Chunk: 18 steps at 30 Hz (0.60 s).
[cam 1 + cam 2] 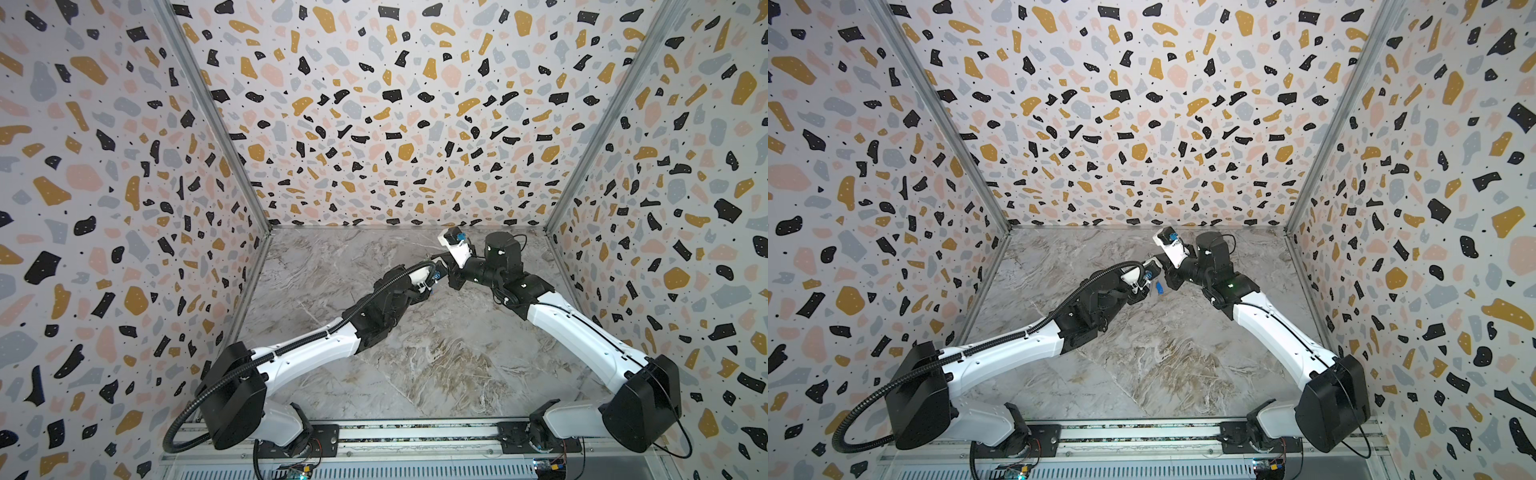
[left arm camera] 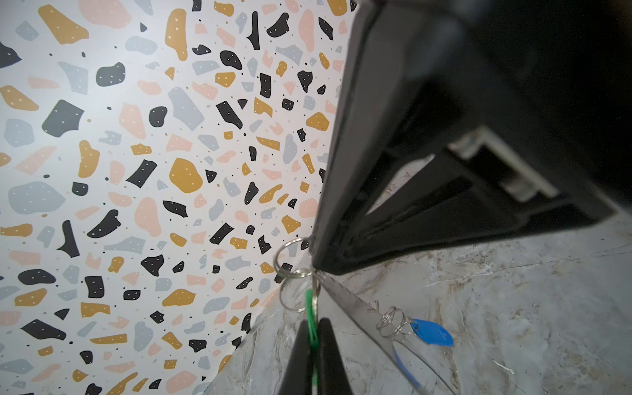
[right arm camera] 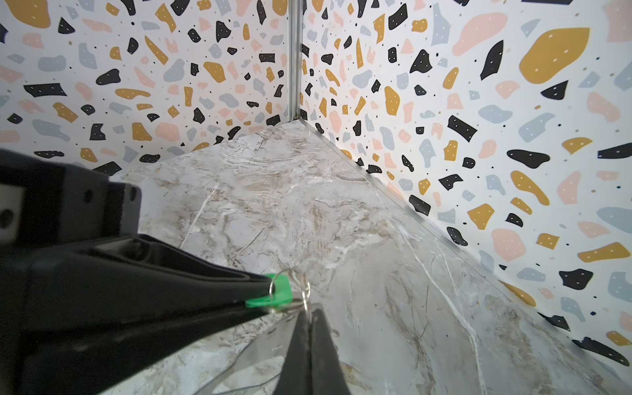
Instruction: Remove the keys from the keyring
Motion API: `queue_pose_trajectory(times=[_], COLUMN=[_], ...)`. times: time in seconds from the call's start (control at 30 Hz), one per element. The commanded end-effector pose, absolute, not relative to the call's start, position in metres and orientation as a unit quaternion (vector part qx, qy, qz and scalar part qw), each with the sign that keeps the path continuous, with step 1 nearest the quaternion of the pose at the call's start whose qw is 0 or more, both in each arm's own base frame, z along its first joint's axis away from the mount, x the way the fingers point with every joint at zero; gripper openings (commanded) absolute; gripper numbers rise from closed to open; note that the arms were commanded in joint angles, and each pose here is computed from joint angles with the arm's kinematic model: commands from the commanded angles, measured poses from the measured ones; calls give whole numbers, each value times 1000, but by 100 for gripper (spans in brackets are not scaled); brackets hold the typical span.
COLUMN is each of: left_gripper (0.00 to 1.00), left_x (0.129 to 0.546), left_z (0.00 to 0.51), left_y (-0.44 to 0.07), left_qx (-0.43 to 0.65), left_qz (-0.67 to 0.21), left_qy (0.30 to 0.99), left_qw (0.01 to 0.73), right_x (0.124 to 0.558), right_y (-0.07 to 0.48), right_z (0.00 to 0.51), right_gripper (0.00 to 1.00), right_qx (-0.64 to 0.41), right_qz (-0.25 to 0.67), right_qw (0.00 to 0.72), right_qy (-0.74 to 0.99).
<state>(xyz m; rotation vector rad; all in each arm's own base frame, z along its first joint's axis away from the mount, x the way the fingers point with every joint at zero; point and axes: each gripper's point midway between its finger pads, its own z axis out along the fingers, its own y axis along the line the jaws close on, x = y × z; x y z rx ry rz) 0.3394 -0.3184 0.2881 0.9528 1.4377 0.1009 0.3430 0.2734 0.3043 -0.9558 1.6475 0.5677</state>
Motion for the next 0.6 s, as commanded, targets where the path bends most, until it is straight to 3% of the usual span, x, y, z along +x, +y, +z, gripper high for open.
queue_pose_trajectory(times=[0.0,0.2,0.57], left_gripper=[16,41,43], left_x=[331,329,328], left_z=[312,319,325], left_y=[-320,-295,-295], left_qx=[391,360,402], left_qz=[8,-88,-294], left_qy=[626,633,609], left_qw=[675,679,617], right_x=[347,345,314], right_y=[262,253,242], right_z=[341,347,345], right_gripper=[0,0,0], right_qx=[-398,-430,-534], right_qz=[205,222,270], right_qw=[613,631,661], right_qy=[651,606,453])
